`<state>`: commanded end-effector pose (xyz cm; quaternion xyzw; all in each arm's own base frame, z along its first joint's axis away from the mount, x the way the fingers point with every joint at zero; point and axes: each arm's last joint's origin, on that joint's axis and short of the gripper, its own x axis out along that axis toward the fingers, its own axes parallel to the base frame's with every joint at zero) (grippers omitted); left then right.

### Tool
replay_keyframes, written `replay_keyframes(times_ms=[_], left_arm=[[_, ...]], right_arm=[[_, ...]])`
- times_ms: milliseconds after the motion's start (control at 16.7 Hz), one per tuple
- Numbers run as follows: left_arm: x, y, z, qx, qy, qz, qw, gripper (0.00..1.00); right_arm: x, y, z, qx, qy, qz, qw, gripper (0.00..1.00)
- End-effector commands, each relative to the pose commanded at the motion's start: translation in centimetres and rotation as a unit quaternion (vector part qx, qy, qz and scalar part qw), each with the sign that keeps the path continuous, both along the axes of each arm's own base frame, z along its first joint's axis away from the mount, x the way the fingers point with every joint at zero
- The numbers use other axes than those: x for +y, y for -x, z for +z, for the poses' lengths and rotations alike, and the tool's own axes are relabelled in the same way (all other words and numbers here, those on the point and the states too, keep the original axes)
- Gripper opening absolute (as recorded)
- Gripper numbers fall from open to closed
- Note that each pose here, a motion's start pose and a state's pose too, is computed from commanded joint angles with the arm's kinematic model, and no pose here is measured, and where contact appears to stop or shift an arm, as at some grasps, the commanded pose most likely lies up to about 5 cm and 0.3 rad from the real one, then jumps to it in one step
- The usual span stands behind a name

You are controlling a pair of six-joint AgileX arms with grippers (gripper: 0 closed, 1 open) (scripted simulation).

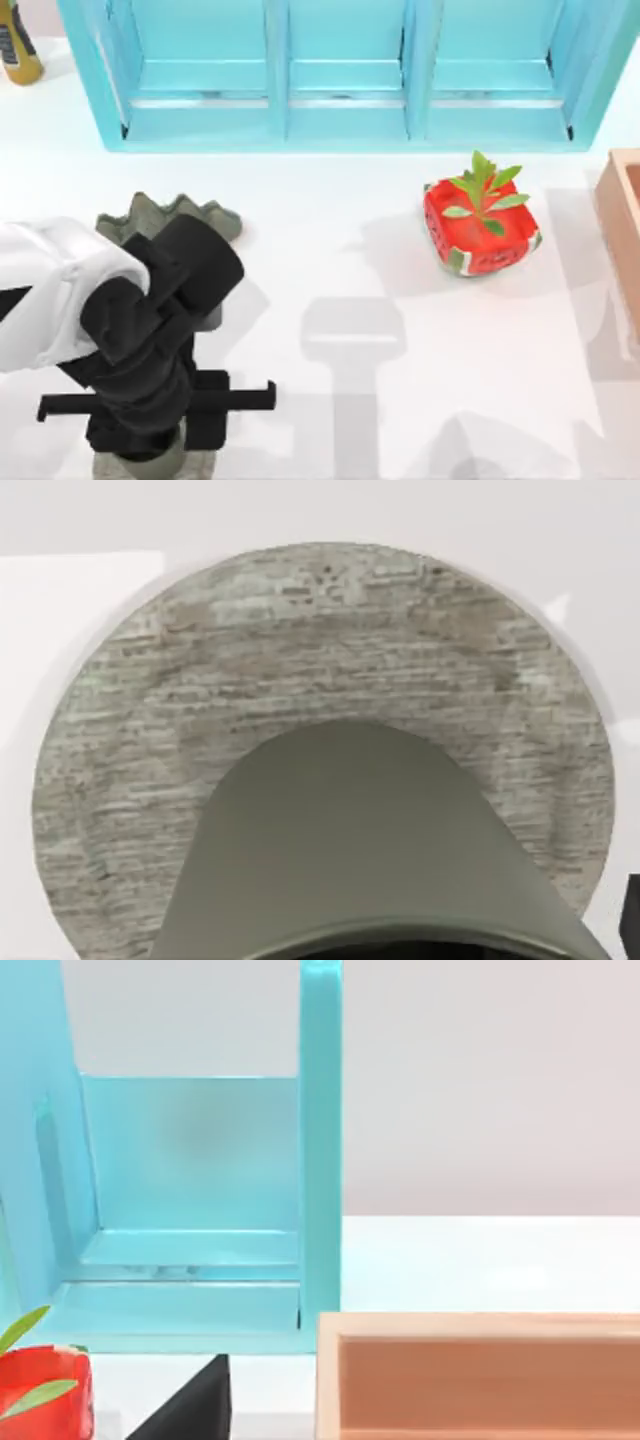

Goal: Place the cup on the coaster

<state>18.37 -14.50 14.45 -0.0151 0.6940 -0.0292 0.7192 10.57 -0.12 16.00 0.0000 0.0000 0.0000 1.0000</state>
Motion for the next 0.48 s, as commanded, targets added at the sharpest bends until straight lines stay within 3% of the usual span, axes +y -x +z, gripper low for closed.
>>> replay_keyframes(times_ms=[300,480], left_arm=[[0.0,0.0,0.0,0.0,0.0,0.0,1.0,0.98],[0.0,0.0,0.0,0.0,0.0,0.0,1.0,1.0]], right_arm=[[0.0,0.0,0.0,0.0,0.0,0.0,1.0,1.0],[0.0,0.0,0.0,0.0,0.0,0.0,1.0,1.0]])
